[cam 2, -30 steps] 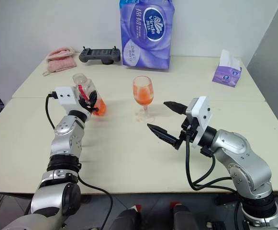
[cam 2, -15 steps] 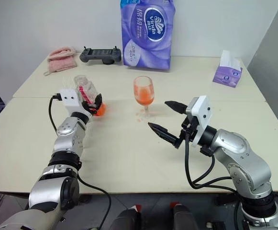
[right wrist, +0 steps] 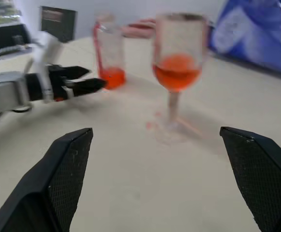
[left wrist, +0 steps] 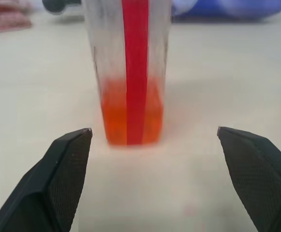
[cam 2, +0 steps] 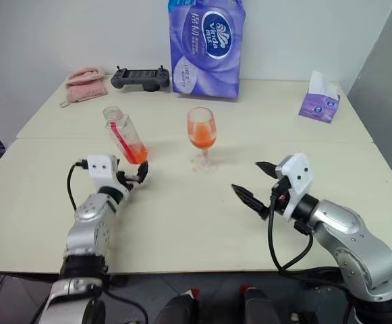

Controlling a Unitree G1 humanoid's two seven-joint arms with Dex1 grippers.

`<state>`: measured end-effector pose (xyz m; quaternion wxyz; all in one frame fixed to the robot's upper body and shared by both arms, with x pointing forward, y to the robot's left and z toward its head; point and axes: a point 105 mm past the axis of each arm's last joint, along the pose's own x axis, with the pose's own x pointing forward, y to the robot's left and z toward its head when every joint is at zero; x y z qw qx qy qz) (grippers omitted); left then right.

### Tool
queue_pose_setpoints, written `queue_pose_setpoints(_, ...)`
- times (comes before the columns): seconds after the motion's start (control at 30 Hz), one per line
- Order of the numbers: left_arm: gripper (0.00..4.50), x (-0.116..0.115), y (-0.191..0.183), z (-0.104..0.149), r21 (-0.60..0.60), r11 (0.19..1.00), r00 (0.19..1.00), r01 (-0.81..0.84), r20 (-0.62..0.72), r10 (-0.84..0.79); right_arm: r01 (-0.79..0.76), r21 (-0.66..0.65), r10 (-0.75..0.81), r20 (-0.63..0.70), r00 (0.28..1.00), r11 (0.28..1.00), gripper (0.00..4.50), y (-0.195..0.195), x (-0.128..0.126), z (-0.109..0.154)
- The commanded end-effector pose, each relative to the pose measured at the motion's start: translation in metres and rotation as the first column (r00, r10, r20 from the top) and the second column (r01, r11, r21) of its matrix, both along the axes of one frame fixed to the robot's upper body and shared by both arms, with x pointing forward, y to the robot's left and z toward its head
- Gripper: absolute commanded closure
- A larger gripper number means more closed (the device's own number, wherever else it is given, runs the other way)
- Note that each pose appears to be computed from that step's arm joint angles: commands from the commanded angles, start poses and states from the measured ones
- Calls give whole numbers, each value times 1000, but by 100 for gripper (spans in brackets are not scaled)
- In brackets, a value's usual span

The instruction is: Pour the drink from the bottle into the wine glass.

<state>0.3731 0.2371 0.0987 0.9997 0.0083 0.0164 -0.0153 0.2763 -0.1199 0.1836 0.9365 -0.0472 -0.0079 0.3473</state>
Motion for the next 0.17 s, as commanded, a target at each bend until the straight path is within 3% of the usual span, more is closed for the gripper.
queue_pose_setpoints(0.03,8,-19,-31,16,3,999,999,41,7,-41,285,-23,-284,21,959,958,0,-24,9,-5)
queue_pose_setpoints(0.17,8,-29,-50,24,19,999,999,48,14,-48,500,-54,-500,20,866,864,0,-43,19,-18)
